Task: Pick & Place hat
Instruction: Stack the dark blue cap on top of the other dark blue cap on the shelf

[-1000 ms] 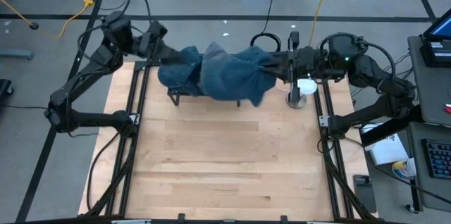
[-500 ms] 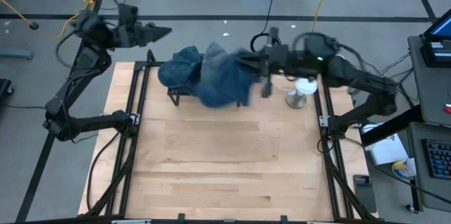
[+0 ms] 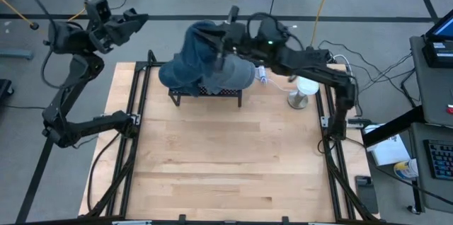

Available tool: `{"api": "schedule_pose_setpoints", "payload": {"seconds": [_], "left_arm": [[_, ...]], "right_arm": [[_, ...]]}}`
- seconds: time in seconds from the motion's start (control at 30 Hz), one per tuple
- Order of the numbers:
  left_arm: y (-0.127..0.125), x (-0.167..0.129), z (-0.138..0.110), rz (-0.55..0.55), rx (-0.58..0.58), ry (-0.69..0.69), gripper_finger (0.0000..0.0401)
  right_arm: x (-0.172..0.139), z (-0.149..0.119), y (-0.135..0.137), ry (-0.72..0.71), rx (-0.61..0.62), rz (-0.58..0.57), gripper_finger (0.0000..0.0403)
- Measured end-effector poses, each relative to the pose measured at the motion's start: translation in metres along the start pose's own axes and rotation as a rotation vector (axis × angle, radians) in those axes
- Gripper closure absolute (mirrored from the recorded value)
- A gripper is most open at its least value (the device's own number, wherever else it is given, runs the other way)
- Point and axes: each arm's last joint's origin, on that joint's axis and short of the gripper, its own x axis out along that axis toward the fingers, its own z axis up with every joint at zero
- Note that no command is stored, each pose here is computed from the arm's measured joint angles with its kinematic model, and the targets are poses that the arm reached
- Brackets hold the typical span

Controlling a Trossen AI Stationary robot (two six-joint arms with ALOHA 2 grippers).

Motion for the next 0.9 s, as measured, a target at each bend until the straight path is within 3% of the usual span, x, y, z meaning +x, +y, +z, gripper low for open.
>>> {"api": "schedule_pose_setpoints", "payload": {"seconds": [0.53,0.9], "left_arm": [[-0.005,0.0,0.002,-0.052,0.051,0.007,0.0183],[-0.001,0.002,0.0,-0.057,0.047,0.034,0.0183]], "right_arm": [[0.057,-0.118,-0.002,-0.193,0.057,-0.086,0.0387],[0.068,-0.19,-0.007,-0.122,0.098,-0.105,0.0387]]}}
